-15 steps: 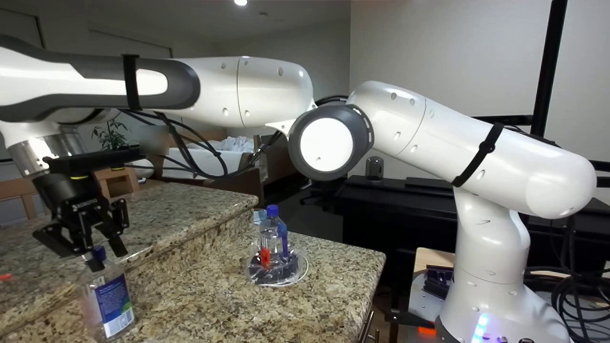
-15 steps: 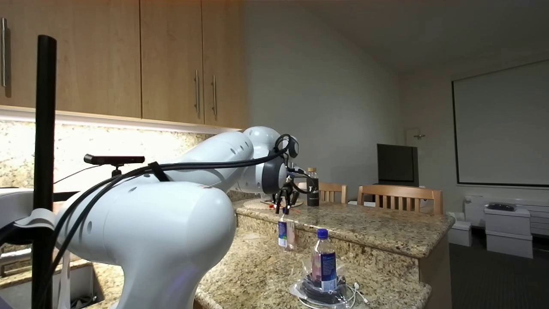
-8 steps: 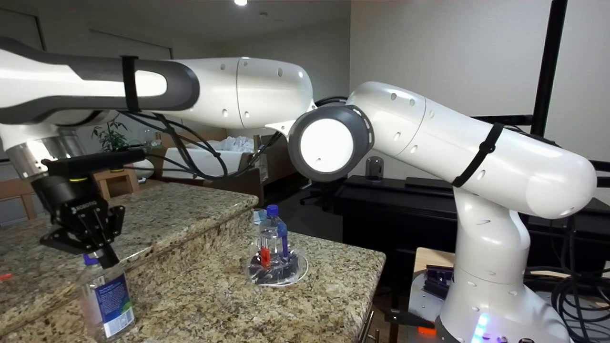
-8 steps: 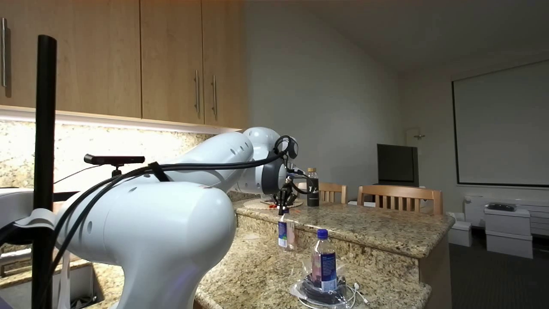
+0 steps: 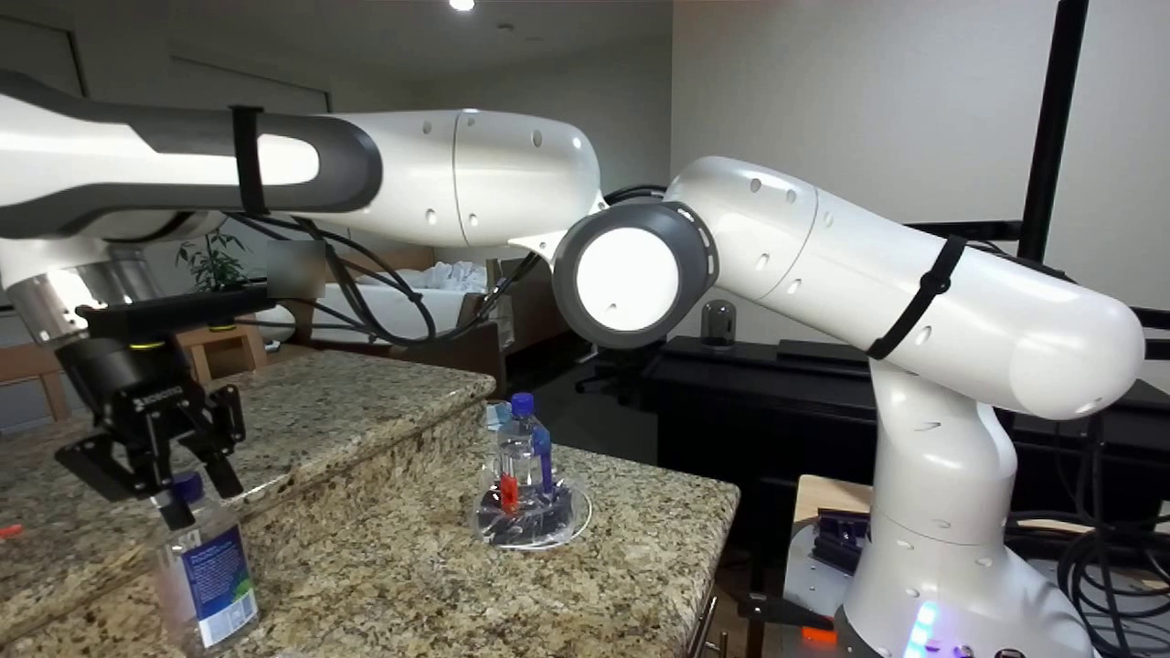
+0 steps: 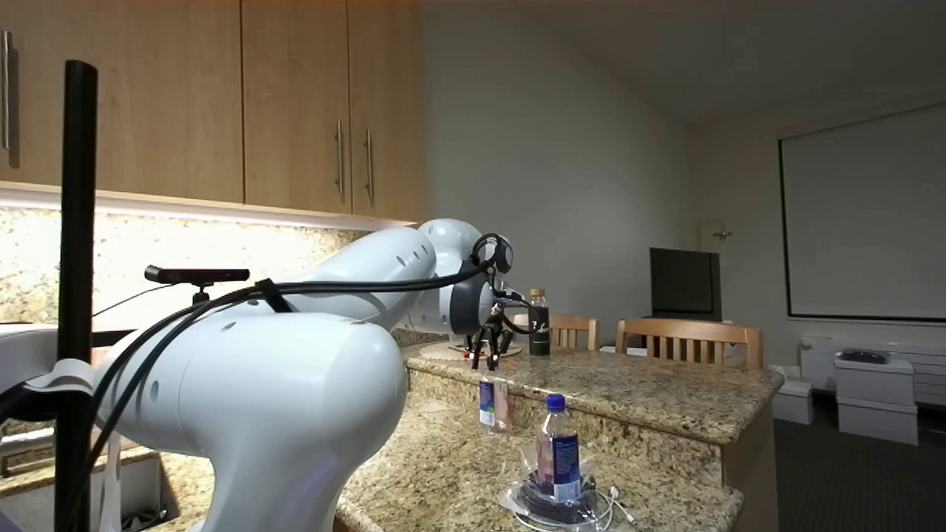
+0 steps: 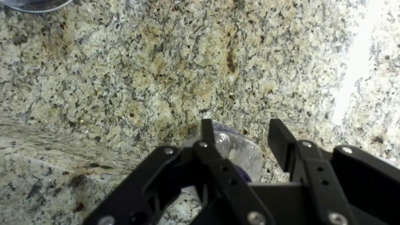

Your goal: Put the full water bottle in between the tape and the empty one on the top part of the counter

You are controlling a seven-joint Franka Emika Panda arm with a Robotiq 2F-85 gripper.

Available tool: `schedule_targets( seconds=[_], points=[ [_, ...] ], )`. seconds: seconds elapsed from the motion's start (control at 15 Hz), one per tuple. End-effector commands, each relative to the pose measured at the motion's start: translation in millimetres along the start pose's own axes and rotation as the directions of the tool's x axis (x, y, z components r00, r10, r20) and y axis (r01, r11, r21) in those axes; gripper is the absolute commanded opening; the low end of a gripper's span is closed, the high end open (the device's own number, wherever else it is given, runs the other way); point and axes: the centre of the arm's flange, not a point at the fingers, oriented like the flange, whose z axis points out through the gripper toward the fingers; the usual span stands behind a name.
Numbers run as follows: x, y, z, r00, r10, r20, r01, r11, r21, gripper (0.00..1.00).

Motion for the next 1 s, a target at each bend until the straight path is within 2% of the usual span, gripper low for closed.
schedule_targets(
  seconds=[0.0,0.2,0.53,0.6,0.73,0.93],
  points=[
    [39,-9,-22,1.000,0.002,-0.003,-0.002,1.000,0.004,0.79],
    [42,-9,-20,1.000,0.000,-0.012,0.001,1.000,0.009,0.98],
    [47,-10,-16,0.999,-0.014,-0.041,0.015,1.000,0.023,1.00],
    [47,-10,-16,0.999,-0.016,-0.048,0.017,1.000,0.022,0.75],
    [48,-11,-16,0.998,-0.018,-0.062,0.019,1.000,0.018,0.68],
    [50,-11,-17,0.997,-0.015,-0.078,0.017,1.000,0.018,0.47]
  ],
)
